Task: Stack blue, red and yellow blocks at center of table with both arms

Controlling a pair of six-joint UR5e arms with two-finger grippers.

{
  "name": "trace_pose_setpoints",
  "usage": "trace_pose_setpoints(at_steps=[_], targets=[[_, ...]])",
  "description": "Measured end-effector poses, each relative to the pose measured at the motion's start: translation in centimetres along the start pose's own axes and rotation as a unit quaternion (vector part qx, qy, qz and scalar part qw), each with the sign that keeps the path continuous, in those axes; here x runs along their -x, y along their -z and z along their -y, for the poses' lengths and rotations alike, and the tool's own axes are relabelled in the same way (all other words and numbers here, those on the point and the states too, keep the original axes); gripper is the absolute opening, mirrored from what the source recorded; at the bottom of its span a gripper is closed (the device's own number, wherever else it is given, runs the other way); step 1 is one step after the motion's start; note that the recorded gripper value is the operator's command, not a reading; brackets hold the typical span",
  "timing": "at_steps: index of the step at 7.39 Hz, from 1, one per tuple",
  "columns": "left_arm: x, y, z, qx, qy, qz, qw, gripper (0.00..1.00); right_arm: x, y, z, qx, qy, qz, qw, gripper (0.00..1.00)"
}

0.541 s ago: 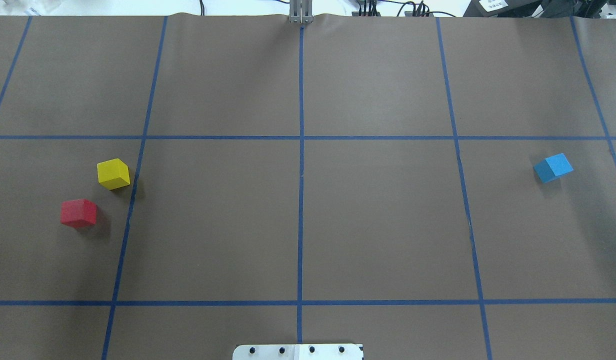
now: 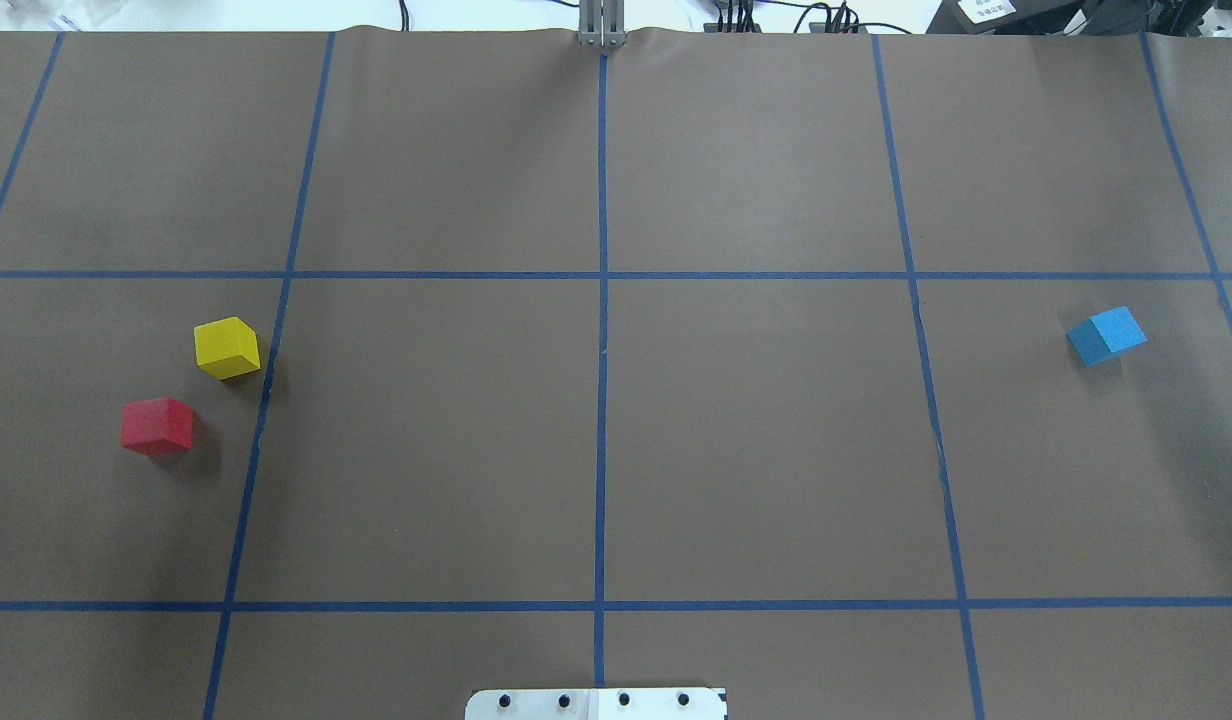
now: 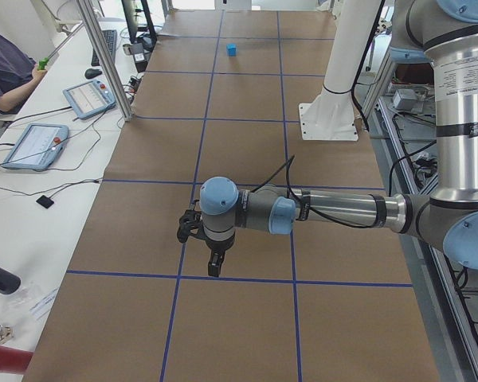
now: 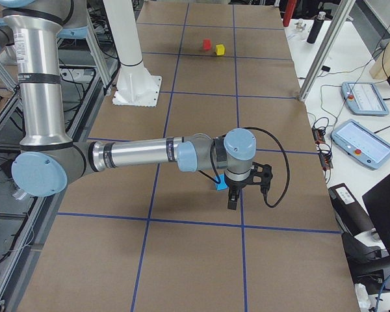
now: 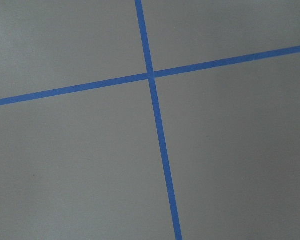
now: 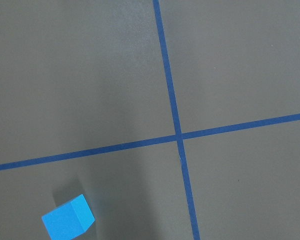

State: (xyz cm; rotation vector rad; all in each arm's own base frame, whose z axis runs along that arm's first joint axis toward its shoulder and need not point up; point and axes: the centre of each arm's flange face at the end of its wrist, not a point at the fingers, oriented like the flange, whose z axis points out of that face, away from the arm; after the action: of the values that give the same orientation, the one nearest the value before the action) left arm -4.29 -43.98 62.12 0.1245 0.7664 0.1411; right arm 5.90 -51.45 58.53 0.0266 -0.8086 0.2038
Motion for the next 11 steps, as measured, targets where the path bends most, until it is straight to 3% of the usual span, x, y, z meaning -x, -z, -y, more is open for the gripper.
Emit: trace_pose_setpoints(at_steps=[3,5,7,8,10,11], targets=[[-0.4,0.4,0.0,-0.004,-0.004,-0.003,1.0000,1.00,0.5,0.2,0.1,-0.003,0.006,0.001,1.0000,1.00],[-1.7,1.4,0.7,-0.018,-0.020,-0.008,0.9996,1.00,4.3,0.7,1.4,-0.009,0.037,0.009,0.9993,1.00],[-2.9,2.4,0.8,-0.028,-0.031,-0.018,0.9990,1.00,10.3,0.5,1.7,0.005,0.073,0.052,0.9960,1.00],[-3.1,2.5,0.8,-0.030,-0.033,-0.020,0.9988,1.00,13.5,-1.4,0.8,0.025,0.105,0.072,0.9915,1.00],[-3.1,2.5,0.8,-0.031,-0.034,-0.021,0.9987,1.00,17.5,-5.5,-0.6,0.022,0.175,0.055,0.9828,1.00],[-3.0,2.5,0.7,-0.030,-0.034,-0.021,0.9988,1.00,17.5,-8.0,-0.8,0.032,0.182,0.041,0.9818,1.00]])
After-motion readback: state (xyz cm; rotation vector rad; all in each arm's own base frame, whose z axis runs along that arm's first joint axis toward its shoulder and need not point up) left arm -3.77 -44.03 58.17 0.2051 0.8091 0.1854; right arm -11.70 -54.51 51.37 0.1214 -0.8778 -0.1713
